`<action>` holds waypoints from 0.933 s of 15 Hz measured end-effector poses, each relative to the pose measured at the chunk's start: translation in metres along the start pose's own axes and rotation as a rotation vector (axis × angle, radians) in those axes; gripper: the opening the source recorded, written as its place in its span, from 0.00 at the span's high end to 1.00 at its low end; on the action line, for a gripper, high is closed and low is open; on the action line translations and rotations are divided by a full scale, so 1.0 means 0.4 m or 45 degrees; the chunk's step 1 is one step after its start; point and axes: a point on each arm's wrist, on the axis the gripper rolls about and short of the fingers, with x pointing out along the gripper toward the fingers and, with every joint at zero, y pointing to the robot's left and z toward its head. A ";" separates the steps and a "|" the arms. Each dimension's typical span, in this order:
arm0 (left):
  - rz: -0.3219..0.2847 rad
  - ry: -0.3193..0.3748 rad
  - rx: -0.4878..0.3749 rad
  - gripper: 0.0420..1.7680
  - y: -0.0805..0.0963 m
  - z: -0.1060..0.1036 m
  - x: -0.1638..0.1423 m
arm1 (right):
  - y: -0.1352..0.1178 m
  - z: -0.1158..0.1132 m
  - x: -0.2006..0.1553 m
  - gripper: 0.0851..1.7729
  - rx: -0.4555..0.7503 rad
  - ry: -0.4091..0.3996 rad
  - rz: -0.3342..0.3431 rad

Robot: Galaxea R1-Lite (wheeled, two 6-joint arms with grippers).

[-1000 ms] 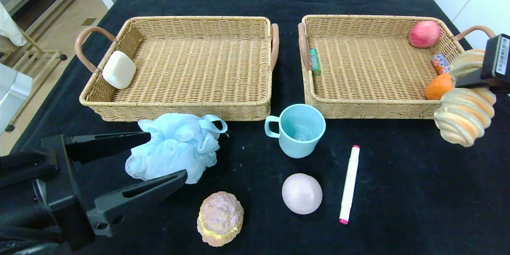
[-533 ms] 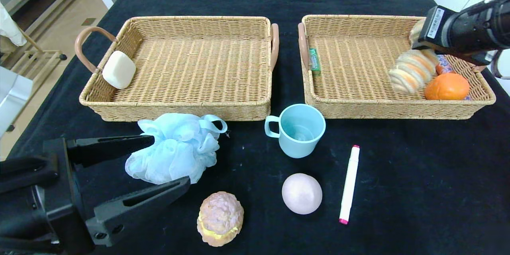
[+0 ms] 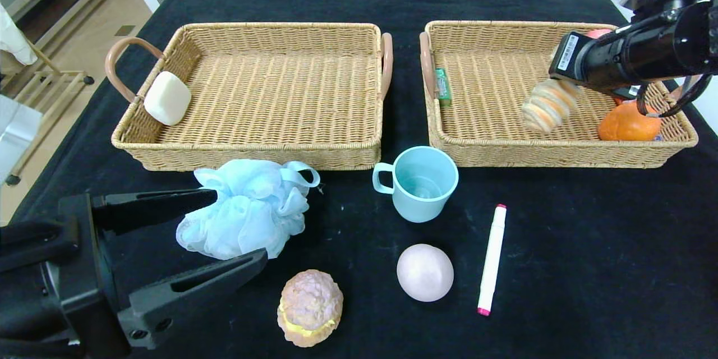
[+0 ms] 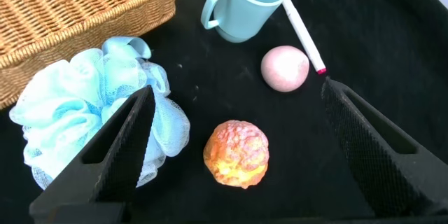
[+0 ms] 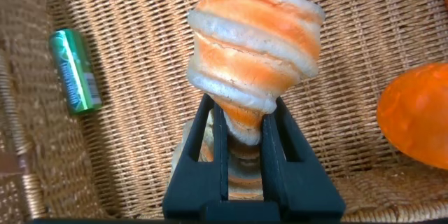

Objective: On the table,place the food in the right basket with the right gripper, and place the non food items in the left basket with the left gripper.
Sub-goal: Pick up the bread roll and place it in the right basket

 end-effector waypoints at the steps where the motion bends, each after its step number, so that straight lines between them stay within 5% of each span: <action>1: 0.000 0.000 0.005 0.03 0.000 -0.001 0.000 | 0.000 -0.002 0.003 0.83 -0.003 0.003 -0.001; 2: 0.000 -0.002 0.008 0.03 0.000 0.000 -0.001 | 0.001 -0.003 0.006 0.83 -0.008 0.004 -0.002; 8: 0.000 0.001 0.008 0.03 0.000 -0.002 -0.001 | -0.003 -0.002 0.007 0.41 -0.024 0.003 -0.008; 14: -0.002 0.003 0.008 0.03 0.000 -0.003 -0.001 | -0.001 0.001 -0.033 0.21 -0.096 0.006 0.009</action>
